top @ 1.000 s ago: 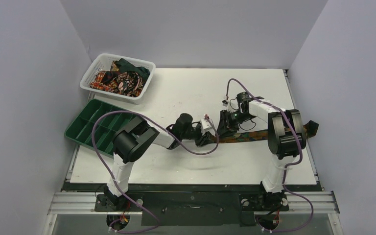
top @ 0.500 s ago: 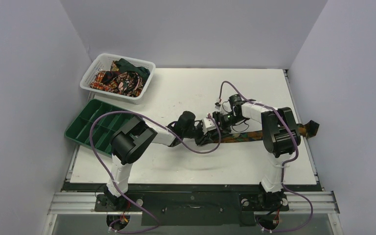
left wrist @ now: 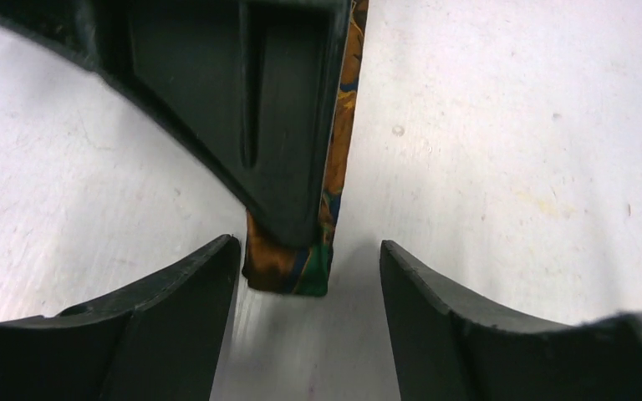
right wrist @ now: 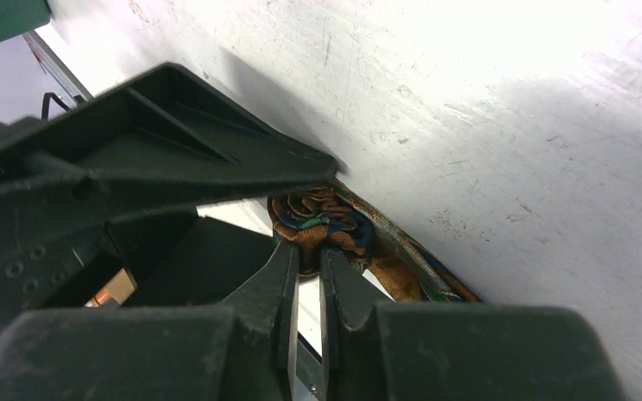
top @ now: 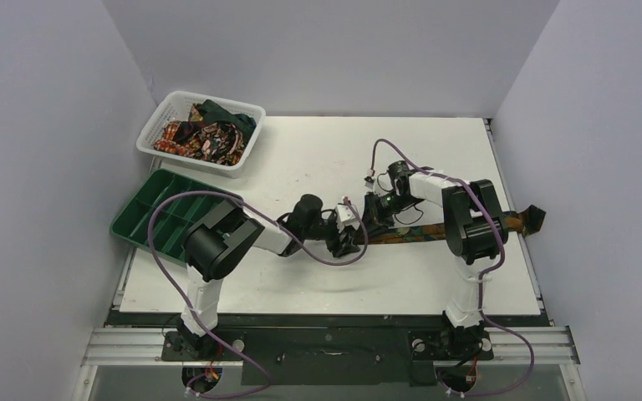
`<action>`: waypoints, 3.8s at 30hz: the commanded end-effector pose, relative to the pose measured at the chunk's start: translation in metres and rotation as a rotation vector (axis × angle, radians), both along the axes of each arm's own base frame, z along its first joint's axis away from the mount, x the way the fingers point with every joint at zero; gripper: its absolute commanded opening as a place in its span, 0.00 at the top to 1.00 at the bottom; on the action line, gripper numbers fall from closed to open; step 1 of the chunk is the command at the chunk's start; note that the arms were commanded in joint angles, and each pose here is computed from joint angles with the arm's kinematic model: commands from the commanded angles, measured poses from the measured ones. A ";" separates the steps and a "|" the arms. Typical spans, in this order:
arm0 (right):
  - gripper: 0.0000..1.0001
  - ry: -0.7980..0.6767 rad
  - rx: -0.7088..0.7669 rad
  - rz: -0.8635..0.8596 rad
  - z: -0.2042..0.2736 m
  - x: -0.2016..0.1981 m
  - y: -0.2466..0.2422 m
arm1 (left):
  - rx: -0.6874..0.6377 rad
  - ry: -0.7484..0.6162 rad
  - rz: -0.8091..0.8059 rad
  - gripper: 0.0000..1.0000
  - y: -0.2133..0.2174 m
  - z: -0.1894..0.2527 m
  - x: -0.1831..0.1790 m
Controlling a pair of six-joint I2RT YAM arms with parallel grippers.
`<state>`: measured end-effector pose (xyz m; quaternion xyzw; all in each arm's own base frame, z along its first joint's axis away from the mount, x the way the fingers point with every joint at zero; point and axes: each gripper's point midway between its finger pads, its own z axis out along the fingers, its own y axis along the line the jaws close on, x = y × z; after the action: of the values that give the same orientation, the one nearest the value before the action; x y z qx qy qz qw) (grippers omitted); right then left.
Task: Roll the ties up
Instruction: Roll the tie at the center of the board.
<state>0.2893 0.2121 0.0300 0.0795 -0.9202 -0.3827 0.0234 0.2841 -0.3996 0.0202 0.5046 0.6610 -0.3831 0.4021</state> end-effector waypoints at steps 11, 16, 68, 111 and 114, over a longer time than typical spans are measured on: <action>1.00 0.138 -0.160 -0.023 -0.074 -0.014 -0.060 | -0.193 0.008 -0.003 0.45 -0.005 -0.013 -0.007; 1.00 0.163 -0.099 -0.038 -0.072 -0.014 -0.055 | -0.226 0.034 0.000 0.49 -0.017 -0.026 -0.009; 0.86 -0.045 -0.195 -0.087 -0.026 0.014 -0.080 | 0.081 0.103 0.063 1.00 0.010 -0.055 -0.011; 1.00 -0.063 -0.315 0.082 -0.054 -0.006 -0.088 | -0.092 -0.031 0.170 0.03 0.039 0.064 0.014; 1.00 -0.067 -0.315 0.092 -0.053 -0.008 -0.089 | -0.197 -0.124 0.203 0.03 0.051 0.101 0.015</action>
<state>0.2920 0.1740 0.0299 0.0859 -0.9256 -0.3687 0.0040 0.2870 -0.3526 0.0448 0.4448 0.7059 -0.3605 0.4170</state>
